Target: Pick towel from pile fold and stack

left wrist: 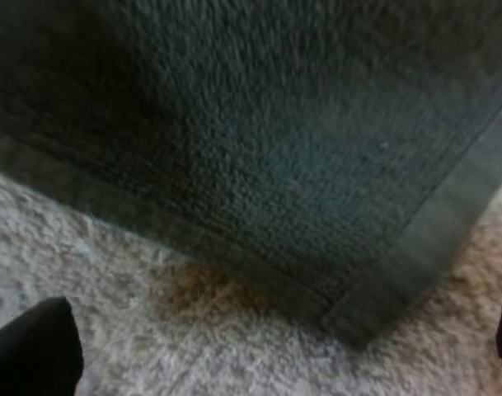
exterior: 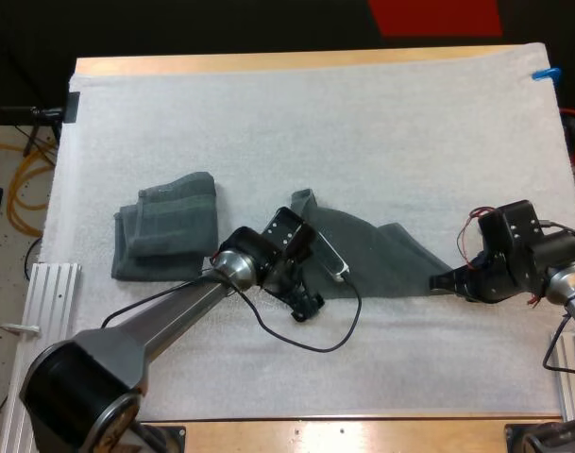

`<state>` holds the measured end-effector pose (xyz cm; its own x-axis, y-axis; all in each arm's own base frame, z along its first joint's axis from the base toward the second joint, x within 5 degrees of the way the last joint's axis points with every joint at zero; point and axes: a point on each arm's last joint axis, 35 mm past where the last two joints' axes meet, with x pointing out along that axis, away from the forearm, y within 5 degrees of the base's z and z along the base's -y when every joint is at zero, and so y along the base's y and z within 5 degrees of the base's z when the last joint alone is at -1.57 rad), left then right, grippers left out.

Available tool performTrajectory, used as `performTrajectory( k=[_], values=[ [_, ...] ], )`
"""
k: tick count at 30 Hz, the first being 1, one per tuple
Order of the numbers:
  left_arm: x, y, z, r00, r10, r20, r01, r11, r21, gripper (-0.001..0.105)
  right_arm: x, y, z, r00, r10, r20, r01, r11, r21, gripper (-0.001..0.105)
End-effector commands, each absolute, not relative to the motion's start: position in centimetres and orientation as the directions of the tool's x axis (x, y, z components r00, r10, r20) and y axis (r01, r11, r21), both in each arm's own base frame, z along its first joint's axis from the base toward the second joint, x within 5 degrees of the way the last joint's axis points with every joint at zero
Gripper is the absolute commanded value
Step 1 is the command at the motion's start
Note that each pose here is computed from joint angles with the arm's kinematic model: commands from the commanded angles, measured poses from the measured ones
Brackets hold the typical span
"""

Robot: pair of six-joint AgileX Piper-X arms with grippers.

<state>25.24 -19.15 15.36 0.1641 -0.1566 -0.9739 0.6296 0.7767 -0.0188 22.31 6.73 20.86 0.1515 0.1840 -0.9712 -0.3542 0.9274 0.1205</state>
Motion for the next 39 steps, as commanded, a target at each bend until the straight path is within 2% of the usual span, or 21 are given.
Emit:
performTrajectory(
  k=[1, 13, 16, 18, 19, 21, 25, 33, 36, 39],
  values=[
    [25.3, -19.3, 15.1, 0.174, -0.146, -0.974, 0.632, 0.775, -0.003, 0.104, 22.3, 6.7, 21.1, 0.161, 0.181, -0.97, -0.352, 0.929, 0.115, 0.0],
    [25.6, -19.4, 14.2, 0.177, -0.134, -0.975, 0.63, 0.776, 0.007, 0.103, 22.4, 6.8, 21.1, 0.176, 0.185, -0.967, -0.354, 0.928, 0.113, 0.0],
    [25.6, -19.4, 14.2, 0.183, -0.127, -0.975, 0.628, 0.778, 0.017, 0.1, 22.4, 6.8, 21.1, 0.176, 0.185, -0.967, -0.354, 0.928, 0.113, 0.0],
    [25.6, -19.4, 14.2, 0.183, -0.126, -0.975, 0.628, 0.778, 0.017, 0.091, 22.4, 6.8, 21.1, 0.176, 0.185, -0.967, -0.354, 0.928, 0.113, 0.0],
    [25.6, -19.4, 14.2, 0.184, -0.125, -0.975, 0.628, 0.778, 0.019, 0.07, 22.4, 6.8, 21.1, 0.176, 0.185, -0.967, -0.354, 0.928, 0.113, 0.0],
    [25.6, -19.4, 14.2, 0.184, -0.126, -0.975, 0.628, 0.778, 0.018, 0.051, 22.4, 6.8, 21.1, 0.176, 0.185, -0.967, -0.354, 0.928, 0.113, 0.0],
    [25.6, -19.5, 14.2, 0.173, -0.139, -0.975, 0.631, 0.776, 0.001, 0.026, 22.4, 6.8, 21.1, 0.176, 0.185, -0.967, -0.354, 0.928, 0.113, 0.0],
    [25.6, -19.5, 14.2, 0.17, -0.144, -0.975, 0.632, 0.775, -0.004, 0.002, 22.7, 6.9, 21.2, 0.205, 0.193, -0.96, -0.357, 0.927, 0.111, 0.0],
    [25.7, -19.6, 14.9, 0.179, -0.151, -0.972, 0.632, 0.775, -0.004, 0.0, 23.0, 6.9, 21.2, 0.223, 0.2, -0.954, -0.36, 0.926, 0.11, 0.0],
    [25.8, -19.7, 17.1, 0.22, -0.182, -0.958, 0.632, 0.775, -0.002, 0.0, 23.2, 7.0, 21.5, 0.238, 0.204, -0.95, -0.362, 0.926, 0.109, 0.0]
  ],
)
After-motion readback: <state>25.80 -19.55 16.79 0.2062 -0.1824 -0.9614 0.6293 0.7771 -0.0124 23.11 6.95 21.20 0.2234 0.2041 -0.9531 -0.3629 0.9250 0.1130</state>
